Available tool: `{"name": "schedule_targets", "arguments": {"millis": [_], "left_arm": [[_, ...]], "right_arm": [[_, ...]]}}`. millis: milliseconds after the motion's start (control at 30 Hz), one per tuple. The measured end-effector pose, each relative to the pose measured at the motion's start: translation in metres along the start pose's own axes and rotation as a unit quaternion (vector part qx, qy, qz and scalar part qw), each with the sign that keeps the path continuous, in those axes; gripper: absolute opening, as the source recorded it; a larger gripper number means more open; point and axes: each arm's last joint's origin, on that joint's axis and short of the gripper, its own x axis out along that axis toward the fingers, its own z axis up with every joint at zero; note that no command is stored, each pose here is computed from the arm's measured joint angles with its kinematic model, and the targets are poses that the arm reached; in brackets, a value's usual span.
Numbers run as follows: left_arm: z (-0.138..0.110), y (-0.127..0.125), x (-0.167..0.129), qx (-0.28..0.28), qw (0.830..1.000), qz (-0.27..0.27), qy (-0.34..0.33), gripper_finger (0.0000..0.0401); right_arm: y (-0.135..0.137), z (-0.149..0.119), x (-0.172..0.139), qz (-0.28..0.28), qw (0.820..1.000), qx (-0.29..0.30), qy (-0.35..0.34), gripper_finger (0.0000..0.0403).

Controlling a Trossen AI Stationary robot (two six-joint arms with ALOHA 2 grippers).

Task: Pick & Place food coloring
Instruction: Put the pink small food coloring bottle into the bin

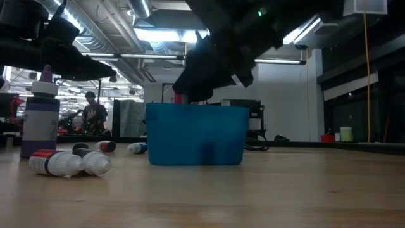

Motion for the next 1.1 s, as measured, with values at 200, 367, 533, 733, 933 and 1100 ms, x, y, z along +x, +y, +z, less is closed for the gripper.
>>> {"name": "schedule_targets", "arguments": {"millis": [200,367,533,733,933,1100], "left_arm": [[0.000,0.000,0.000,0.000,1.000,0.000,0.000,0.0269],[0.000,0.000,0.000,0.000,1.000,0.000,0.000,0.0269],[0.000,0.000,0.000,0.000,1.000,0.000,0.000,0.0269],[0.000,0.000,0.000,0.000,1.000,0.000,0.000,0.0269],[0.000,0.000,0.000,0.000,1.000,0.000,0.000,0.0269],[0.000,0.000,0.000,0.000,1.000,0.000,0.000,0.0269]], "right_arm": [[-0.003,-0.010,0.002,0.010,1.000,-0.001,0.014,0.0068],[-0.002,-0.012,0.004,0.019,1.000,-0.003,0.021,0.0074],[-0.001,-0.024,0.012,0.026,0.998,-0.025,0.043,0.0068],[-0.001,-0.024,0.012,0.033,0.998,-0.033,0.048,0.0075],[0.000,-0.023,0.012,0.038,0.996,-0.057,0.050,0.0071],[0.006,-0.017,0.009,0.042,0.991,-0.117,0.057,0.0076]]}}
